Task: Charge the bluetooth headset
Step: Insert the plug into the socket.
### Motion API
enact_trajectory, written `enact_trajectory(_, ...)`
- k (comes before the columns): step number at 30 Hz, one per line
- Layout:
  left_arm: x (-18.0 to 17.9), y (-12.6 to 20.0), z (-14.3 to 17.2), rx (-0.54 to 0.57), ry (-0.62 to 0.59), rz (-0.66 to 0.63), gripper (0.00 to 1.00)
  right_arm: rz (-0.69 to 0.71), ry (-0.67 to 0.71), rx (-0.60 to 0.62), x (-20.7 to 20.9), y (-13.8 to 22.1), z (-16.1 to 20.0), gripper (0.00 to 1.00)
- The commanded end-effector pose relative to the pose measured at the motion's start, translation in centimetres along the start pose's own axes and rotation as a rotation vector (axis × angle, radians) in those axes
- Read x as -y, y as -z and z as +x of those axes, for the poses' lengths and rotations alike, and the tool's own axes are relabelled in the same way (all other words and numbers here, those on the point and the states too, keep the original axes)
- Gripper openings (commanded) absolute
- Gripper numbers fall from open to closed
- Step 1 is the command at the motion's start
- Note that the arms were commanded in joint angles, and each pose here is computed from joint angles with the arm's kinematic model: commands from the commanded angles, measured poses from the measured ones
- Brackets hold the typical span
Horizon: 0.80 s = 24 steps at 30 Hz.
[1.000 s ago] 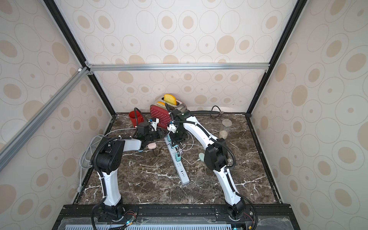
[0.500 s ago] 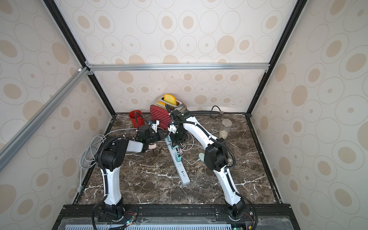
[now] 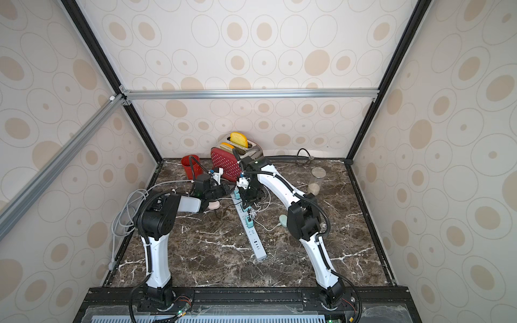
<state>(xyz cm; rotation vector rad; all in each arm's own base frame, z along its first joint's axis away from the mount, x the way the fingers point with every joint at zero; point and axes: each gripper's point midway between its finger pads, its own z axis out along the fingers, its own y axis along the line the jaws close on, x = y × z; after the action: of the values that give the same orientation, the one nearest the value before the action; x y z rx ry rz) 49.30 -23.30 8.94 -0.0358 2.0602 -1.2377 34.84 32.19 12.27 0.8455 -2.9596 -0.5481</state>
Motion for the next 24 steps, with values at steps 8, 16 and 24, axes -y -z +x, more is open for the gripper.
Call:
enact_trajectory(8, 2.8, 0.8, 5.3, -0.082, 0.026, 0.045, 0.1, 0.058, 0.028, -0.031, 0.7, 1.4, 1.5, 0.0)
enact_trajectory(16, 4.5, 0.9, 6.7, -0.098, 0.042, 0.084, 0.1, 0.101, 0.017, -0.095, 1.5, 0.6, 2.8, 0.0)
enact_trajectory(24, 5.5, 1.8, 4.5, -0.073, -0.008, 0.047, 0.21, 0.19, 0.007, -0.187, 1.9, 0.5, 5.5, 0.0)
